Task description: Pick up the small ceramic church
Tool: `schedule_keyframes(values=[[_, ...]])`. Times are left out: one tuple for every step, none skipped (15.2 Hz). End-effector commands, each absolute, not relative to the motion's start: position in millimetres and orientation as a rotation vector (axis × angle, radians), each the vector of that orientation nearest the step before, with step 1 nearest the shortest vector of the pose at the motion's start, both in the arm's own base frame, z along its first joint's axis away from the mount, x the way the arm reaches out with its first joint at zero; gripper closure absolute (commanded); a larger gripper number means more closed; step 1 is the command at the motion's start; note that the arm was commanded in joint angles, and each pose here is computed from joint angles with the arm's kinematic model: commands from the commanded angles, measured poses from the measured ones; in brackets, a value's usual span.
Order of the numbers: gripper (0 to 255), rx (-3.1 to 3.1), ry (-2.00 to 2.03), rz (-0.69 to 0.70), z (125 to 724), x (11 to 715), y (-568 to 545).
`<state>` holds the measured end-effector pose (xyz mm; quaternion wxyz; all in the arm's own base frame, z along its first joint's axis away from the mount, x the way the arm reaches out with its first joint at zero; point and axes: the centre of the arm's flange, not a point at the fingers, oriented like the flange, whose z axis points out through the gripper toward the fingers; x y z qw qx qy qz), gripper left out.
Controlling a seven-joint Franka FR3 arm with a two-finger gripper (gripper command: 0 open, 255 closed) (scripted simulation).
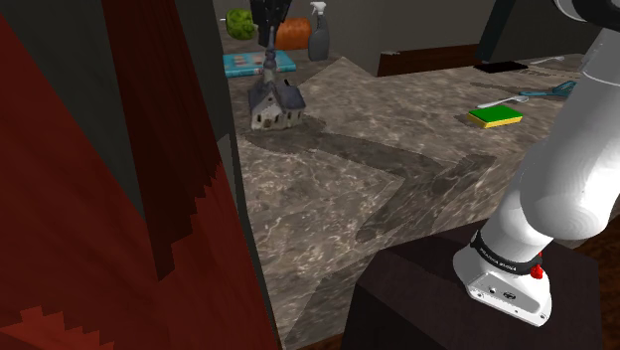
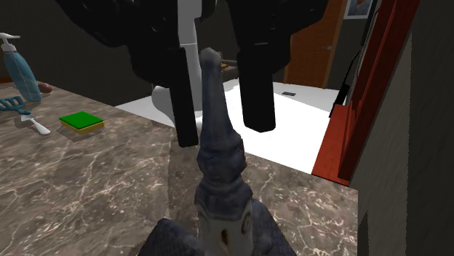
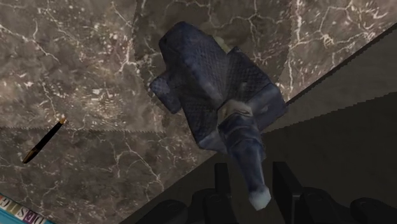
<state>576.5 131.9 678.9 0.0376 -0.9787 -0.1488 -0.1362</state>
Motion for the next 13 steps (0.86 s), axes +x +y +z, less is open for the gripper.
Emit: schedule_keyframes(values=[[255,-3.003,-0.457,-0.419,689,578,131],[255,-3.003,-0.457,-0.419,694,578,131],[255,-3.003,-0.457,-0.419,700,578,131],[255,-3.003,-0.457,-0.419,705,578,131],[255,-3.003,-0.457,-0.419,710,578,131],[255,-3.003,-0.457,-0.419,715,578,131],[255,-3.003,-0.457,-0.419,721,578,131],[255,-3.003,-0.457,-0.419,726,578,131],[255,-3.003,-0.457,-0.419,731,578,131],[255,-3.003,-0.457,-0.419,736,578,131],[255,-3.003,-0.457,-0.419,742,578,131],[255,-3.003,-0.457,-0.419,743,578,131],[255,-3.003,-0.457,-0.419,743,578,131]])
